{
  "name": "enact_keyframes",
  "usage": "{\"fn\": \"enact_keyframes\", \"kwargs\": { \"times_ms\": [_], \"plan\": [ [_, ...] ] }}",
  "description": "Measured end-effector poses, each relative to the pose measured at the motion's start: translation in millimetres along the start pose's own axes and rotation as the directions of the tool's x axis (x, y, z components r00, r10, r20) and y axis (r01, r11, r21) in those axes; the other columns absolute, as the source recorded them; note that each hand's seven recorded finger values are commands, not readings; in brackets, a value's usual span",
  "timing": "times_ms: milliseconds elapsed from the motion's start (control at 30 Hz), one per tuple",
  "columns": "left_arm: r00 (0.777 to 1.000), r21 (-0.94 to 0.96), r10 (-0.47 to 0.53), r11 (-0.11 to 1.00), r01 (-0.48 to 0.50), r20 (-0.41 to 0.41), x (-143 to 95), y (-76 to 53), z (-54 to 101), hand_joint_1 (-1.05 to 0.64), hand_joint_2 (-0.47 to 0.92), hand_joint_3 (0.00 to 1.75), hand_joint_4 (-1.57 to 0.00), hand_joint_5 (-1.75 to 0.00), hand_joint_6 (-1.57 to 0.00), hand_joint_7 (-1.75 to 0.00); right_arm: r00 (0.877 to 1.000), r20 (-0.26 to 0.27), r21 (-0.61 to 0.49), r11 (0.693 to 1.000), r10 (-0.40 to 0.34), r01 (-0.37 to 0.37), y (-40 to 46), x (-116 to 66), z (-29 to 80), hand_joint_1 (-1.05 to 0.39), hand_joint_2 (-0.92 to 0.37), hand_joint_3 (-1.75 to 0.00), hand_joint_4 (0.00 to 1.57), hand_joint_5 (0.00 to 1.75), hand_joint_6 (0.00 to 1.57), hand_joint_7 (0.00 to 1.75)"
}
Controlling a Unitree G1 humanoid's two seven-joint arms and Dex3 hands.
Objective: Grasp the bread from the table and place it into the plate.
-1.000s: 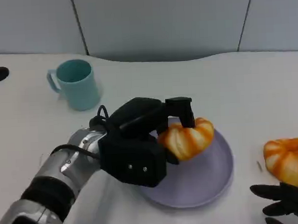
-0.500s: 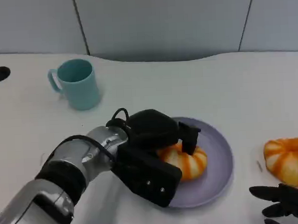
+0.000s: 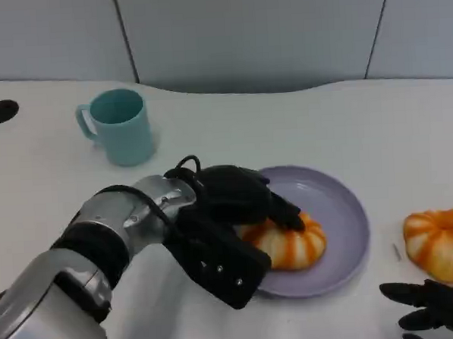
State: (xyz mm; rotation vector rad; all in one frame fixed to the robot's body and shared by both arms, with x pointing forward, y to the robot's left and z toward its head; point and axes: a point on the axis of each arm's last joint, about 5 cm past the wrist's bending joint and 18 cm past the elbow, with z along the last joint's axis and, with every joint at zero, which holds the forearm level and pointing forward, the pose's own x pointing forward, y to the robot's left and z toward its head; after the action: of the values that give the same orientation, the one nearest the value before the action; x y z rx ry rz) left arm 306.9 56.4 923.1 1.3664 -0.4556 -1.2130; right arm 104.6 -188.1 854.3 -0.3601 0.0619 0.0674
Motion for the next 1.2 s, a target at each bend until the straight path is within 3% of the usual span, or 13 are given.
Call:
{"fn": "enact_keyframes", "kwargs": {
  "times_ms": [100,200,500,633,733,900,1000,1033,1067,1133,1200],
  "plan": [
    [0.999,0.009,-0.031,0.999,0.031,-0.006,-0.5,3.3,-0.5,-0.75,0.92,0.02,0.00,-0.12,-0.15,-0.01,1.000,0.001,0.000,1.000,0.000,0.000,0.0,0.2,0.1,-0.42,-0.92,-0.48,0.47,0.96,0.69,0.24],
    [0.998,0.007,-0.060,0.998,0.060,-0.006,-0.4,6.8,0.1,-0.76,0.92,0.02,0.00,-0.09,-0.14,-0.01,1.000,-0.001,-0.001,1.000,0.000,0.000,0.0,-0.2,-0.1,-0.41,-0.92,-0.47,0.47,0.96,0.69,0.24],
    [0.999,-0.030,-0.007,1.000,0.009,0.052,-18.7,36.2,-3.9,-0.73,0.90,0.00,0.00,-0.42,-0.22,-0.09,1.000,0.000,0.000,1.000,-0.001,0.001,0.0,-0.6,-0.2,-0.42,-0.92,-0.47,0.47,0.96,0.69,0.23],
    [0.994,-0.047,0.067,0.997,-0.063,0.089,-39.8,56.2,-6.2,-0.70,0.89,0.00,0.00,-0.46,-0.22,-0.09,1.000,0.000,-0.001,1.000,-0.001,0.001,-0.1,-0.6,-0.2,-0.43,-0.92,-0.47,0.47,0.96,0.69,0.23],
    [0.989,-0.052,0.111,0.993,-0.106,0.098,-51.9,63.4,-6.6,-0.69,0.89,0.00,0.00,-0.47,-0.22,-0.09,1.000,-0.003,0.000,1.000,-0.001,0.001,-0.1,-0.9,-0.4,-0.43,-0.92,-0.47,0.47,0.95,0.70,0.23],
    [0.988,-0.088,0.119,0.990,-0.111,0.095,-62.4,58.7,-7.8,-0.69,0.91,0.01,0.00,-0.46,-0.22,-0.09,1.000,0.000,0.001,1.000,-0.001,0.001,0.1,-0.3,-0.1,-0.42,-0.92,-0.47,0.48,0.96,0.69,0.22],
    [0.971,-0.147,0.219,0.968,-0.204,0.095,-85.2,56.8,-14.4,-0.66,0.92,0.07,0.00,-0.65,-0.27,-0.08,1.000,-0.004,0.004,1.000,-0.001,0.001,0.4,-1.5,-0.6,-0.42,-0.92,-0.47,0.46,0.95,0.70,0.22],
    [0.962,-0.193,0.264,0.950,-0.246,0.073,-94.4,50.2,-19.3,-0.65,0.92,0.07,0.00,-0.66,-0.28,-0.08,1.000,-0.007,0.005,1.000,-0.002,0.002,0.5,-2.4,-1.0,-0.42,-0.92,-0.47,0.46,0.94,0.70,0.22],
    [0.957,-0.236,0.286,0.934,-0.268,0.047,-100.7,42.0,-23.5,-0.59,0.92,0.08,-0.02,-0.79,-0.31,-0.08,1.000,-0.012,0.005,1.000,-0.002,0.002,0.5,-3.4,-1.5,-0.42,-0.92,-0.47,0.47,0.94,0.70,0.22],
    [0.945,-0.360,0.327,0.881,-0.308,-0.009,-110.6,20.4,-31.0,-0.54,0.92,0.14,-0.01,-1.01,-0.35,-0.09,1.000,-0.015,0.001,1.000,0.000,0.000,0.8,-4.3,-1.7,-0.42,-0.92,-0.47,0.47,0.94,0.70,0.22],
    [0.923,-0.494,0.376,0.789,-0.364,-0.081,-121.0,-4.5,-36.2,-0.53,0.92,0.18,0.00,-1.10,-0.36,-0.09,1.000,-0.011,0.000,1.000,0.000,0.000,0.8,-4.2,-1.0,-0.42,-0.92,-0.47,0.48,0.94,0.70,0.22]
  ]
}}
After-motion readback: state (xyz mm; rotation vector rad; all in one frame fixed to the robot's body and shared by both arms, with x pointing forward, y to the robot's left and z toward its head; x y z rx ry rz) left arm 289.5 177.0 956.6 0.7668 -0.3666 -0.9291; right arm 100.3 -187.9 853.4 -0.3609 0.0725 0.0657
